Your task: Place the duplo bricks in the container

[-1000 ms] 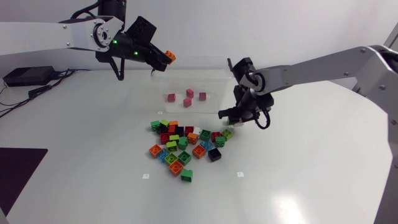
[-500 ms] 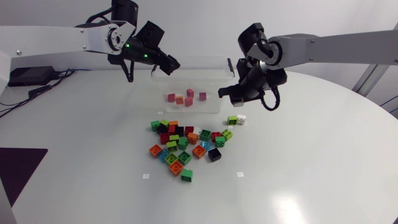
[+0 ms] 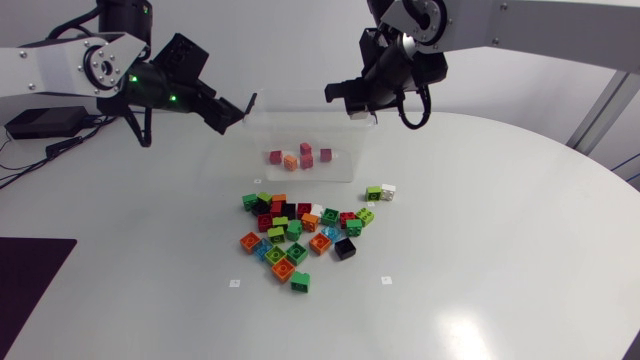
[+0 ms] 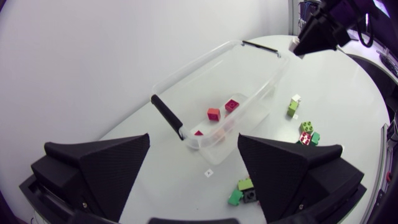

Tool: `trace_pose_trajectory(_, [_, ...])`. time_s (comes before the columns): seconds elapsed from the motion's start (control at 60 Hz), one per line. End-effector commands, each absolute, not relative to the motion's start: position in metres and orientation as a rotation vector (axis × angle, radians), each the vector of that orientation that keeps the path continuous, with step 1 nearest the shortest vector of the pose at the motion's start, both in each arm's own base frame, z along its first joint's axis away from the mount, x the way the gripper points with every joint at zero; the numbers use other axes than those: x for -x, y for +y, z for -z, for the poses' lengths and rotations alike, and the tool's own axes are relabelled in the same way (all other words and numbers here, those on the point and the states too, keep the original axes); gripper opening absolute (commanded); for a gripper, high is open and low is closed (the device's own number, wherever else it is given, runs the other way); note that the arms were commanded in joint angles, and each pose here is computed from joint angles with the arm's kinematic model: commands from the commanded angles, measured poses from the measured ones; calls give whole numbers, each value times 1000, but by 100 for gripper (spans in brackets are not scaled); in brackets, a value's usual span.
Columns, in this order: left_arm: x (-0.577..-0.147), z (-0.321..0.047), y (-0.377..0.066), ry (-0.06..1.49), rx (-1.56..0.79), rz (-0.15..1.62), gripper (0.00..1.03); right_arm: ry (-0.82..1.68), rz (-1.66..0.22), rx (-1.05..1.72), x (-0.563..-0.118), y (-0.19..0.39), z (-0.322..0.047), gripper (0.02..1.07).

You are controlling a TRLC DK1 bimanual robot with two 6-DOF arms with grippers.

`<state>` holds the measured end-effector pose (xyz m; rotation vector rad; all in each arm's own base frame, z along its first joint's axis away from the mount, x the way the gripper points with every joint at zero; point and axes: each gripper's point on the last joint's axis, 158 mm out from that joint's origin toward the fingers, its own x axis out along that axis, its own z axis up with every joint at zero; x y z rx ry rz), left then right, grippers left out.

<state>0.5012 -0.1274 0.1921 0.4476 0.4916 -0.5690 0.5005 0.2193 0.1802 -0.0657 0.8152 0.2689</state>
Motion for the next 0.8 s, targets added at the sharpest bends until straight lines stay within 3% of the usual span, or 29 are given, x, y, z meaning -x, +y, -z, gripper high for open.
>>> trace_pose_trajectory(0.0, [-485,-182,-116,514,-484,569,99,828,-260,65,-509,226,-169,30])
trace_pose_trajectory(0.35, [-445,-109,-89,660,-568,613,99,773,-271,63,-542,245,-165,30])
trace_pose_trajectory(0.783, [-432,-39,-88,774,-604,688,99,743,-279,66,-569,260,-154,31])
